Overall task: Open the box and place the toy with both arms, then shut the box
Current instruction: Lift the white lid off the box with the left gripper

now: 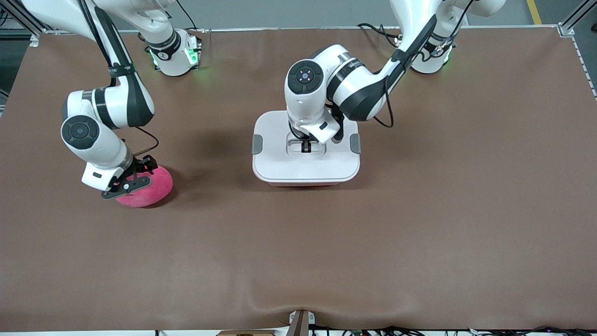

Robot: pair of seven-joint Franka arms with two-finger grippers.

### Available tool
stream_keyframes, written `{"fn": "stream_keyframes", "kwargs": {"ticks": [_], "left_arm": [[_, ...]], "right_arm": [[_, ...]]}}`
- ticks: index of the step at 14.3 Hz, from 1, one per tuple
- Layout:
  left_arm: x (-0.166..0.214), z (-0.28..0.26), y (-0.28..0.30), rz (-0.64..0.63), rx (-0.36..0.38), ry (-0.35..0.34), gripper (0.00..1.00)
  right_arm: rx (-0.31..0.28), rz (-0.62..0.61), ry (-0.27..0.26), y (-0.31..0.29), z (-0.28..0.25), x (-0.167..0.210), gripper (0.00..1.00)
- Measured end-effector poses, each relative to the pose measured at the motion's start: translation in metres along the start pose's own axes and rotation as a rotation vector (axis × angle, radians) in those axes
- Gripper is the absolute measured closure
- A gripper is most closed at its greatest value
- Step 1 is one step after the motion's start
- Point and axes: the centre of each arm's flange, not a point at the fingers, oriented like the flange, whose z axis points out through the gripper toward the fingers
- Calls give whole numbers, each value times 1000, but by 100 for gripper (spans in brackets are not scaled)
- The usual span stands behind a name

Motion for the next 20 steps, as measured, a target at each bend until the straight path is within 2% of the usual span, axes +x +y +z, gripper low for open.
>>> {"fn": "stream_keyframes", "kwargs": {"ticks": [1,3,7,8,13,20], "left_arm": [[1,-4,0,-2,-5,-2,93],[11,-19,8,-20,-24,-10,93],[57,-62,33,-60,-50,-8,93],[72,-75,38,-51,-53,-2,93],[168,-143,65,-5,-67,22,93],[271,-207,65,-1,-58,58,93]], "right_arm": [[0,-1,0,0,0,0,33],[0,-3,-1,1,1,0,39],[-2,-6,4,1,-1,1,78],[-3,-7,9,2,-3,2,82],[-20,-69,43,-2,-32,16,87],[-56,-211,64,-86,-126,41,87]]}}
